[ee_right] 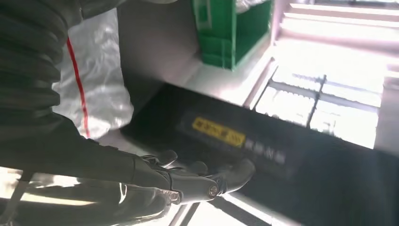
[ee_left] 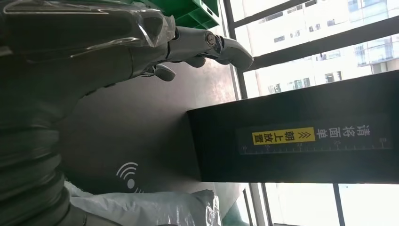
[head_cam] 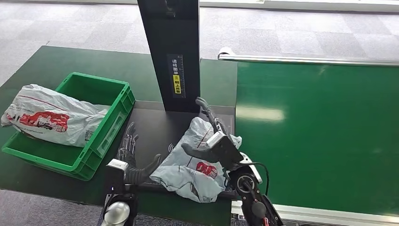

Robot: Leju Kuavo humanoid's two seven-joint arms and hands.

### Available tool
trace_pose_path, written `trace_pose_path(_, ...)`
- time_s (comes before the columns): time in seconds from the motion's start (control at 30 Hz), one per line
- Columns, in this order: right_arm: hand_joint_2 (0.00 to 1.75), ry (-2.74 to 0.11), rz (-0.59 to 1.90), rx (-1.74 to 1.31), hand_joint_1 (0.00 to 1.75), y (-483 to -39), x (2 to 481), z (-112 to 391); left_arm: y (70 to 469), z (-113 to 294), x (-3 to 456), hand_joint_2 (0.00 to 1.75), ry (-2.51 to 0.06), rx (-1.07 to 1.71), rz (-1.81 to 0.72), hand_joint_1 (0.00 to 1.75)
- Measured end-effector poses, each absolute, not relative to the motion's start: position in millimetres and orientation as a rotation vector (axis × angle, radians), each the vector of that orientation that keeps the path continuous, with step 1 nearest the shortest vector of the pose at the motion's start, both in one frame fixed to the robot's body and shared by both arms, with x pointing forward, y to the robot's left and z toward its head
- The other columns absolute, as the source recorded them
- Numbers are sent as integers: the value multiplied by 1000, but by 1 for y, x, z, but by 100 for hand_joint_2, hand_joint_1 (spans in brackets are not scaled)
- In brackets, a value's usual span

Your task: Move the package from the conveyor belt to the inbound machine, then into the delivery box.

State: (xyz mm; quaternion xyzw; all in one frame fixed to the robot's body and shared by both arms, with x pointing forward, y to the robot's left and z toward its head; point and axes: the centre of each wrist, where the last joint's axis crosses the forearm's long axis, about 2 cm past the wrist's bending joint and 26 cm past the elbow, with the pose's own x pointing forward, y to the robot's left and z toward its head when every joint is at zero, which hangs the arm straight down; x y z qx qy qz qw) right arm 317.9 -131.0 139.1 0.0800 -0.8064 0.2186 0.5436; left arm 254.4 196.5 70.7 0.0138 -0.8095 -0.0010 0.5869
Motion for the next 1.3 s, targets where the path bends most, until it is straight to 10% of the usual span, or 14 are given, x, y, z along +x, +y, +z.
trace_pose_path(0.43, 175, -1791, 203, -236, 0, -262, 233, 75, 193, 98, 231, 175, -1922, -78, -381, 0)
trace_pose_path(1.3, 175, -1886, 191, -70, 0, -237, 237, 80, 143, 57, 256, 175, -1707, 477, -1317, 0)
